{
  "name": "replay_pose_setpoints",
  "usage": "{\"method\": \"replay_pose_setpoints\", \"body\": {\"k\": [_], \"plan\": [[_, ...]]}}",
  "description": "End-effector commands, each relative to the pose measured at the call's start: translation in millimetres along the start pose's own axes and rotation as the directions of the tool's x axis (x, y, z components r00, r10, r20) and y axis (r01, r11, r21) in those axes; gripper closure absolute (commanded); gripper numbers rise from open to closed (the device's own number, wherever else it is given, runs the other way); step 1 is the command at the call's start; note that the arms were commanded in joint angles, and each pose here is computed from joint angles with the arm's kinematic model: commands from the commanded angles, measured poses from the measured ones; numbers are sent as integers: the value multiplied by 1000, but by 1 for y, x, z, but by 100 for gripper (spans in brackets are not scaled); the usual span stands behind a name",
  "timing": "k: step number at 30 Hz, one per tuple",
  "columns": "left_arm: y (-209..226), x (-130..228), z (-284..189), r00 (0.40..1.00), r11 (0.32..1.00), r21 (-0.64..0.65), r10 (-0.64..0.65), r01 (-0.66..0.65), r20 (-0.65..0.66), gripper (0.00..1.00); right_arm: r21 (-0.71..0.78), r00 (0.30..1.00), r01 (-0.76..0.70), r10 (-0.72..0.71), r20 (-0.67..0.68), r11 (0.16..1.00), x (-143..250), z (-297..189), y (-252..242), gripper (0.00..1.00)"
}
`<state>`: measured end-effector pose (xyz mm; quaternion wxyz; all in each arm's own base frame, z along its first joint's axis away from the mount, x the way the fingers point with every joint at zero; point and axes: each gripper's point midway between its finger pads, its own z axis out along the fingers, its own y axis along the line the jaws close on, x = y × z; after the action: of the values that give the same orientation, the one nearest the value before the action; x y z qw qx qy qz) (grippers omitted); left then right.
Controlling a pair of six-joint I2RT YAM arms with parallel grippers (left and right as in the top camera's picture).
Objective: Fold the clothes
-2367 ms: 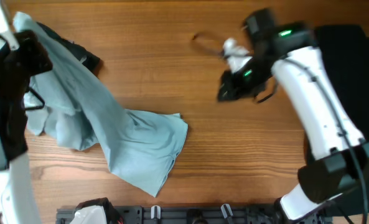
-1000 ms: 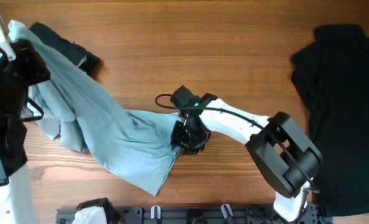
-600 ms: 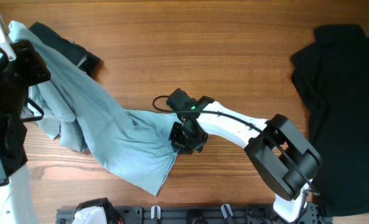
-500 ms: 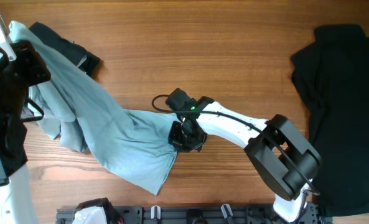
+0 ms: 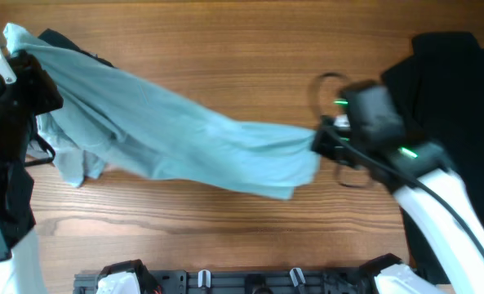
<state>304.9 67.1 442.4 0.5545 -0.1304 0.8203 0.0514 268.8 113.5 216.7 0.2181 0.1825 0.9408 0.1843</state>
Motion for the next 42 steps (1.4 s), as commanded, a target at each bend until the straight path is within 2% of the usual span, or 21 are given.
{"method": "replay_pose_setpoints", "body": {"k": [1, 3, 5, 8, 10, 12, 14, 17, 20, 23, 25, 29, 31, 32, 37, 40, 42], "plan": [[2, -10, -16, 998, 999, -9, 37, -37, 50, 96, 16, 958, 81, -82, 274, 997, -39, -67, -29, 96], [10, -10, -16, 998, 998, -60, 37, -34, 50, 96, 80, 916, 55, -82, 393, 995, -51, -95, -51, 96], [26, -9, -17, 999, 989, -150, 27, -20, 47, 96, 148, 853, -50, -35, 521, 988, -61, -127, -82, 96], [54, -11, -24, 996, 949, -309, -33, 55, 77, 96, 220, 833, -132, -12, 553, 967, -69, -136, -110, 96], [61, -11, -26, 996, 937, -344, -42, 67, 80, 96, 249, 838, -151, -10, 546, 957, -72, -134, -119, 96], [73, -5, -25, 991, 917, -377, -105, 128, 80, 96, 253, 860, -123, -24, 510, 960, -75, -126, -120, 96], [57, 4, -7, 990, 953, -269, -143, 143, 19, 96, 165, 904, -46, -29, 426, 985, -75, -108, -101, 96], [44, 15, 6, 988, 972, -195, -145, 132, -51, 96, -30, 963, 91, -81, 259, 995, -77, -114, -51, 96], [43, 15, 2, 988, 973, -191, -144, 133, -47, 96, -23, 981, 165, -161, 111, 986, -84, -131, -36, 96], [44, 20, 1, 988, 973, -195, -141, 126, -67, 96, -5, 979, 200, -199, 35, 980, -100, -131, -36, 96], [44, 22, 1, 987, 972, -197, -142, 125, -74, 96, 10, 982, 176, -176, 73, 984, -118, -130, -43, 96], [57, 22, -1, 980, 956, -237, -191, 172, -60, 95, 69, 983, 8, -21, 182, 998, -143, -150, -87, 96], [38, 24, 3, 977, 975, -129, -192, 180, -91, 81, 6, 974, 42, -42, 224, 999, -153, -157, -86, 96], [29, 25, 6, 976, 980, -81, -192, 184, -107, 77, -14, 967, 60, -55, 251, 998, -159, -160, -84, 96], [-1, 37, 20, 960, 975, 79, -189, 209, -206, 80, -13, 943, 72, -64, 326, 997, -178, -165, -82, 96], [-20, 59, 35, 925, 957, 153, -185, 246, -331, 67, -12, 945, 73, -66, 321, 997, -177, -165, -83, 96], [-45, 85, 48, 884, 940, 239, -111, 242, -455, 60, -12, 945, 72, -65, 320, 997, -177, -165, -83, 96]]}}
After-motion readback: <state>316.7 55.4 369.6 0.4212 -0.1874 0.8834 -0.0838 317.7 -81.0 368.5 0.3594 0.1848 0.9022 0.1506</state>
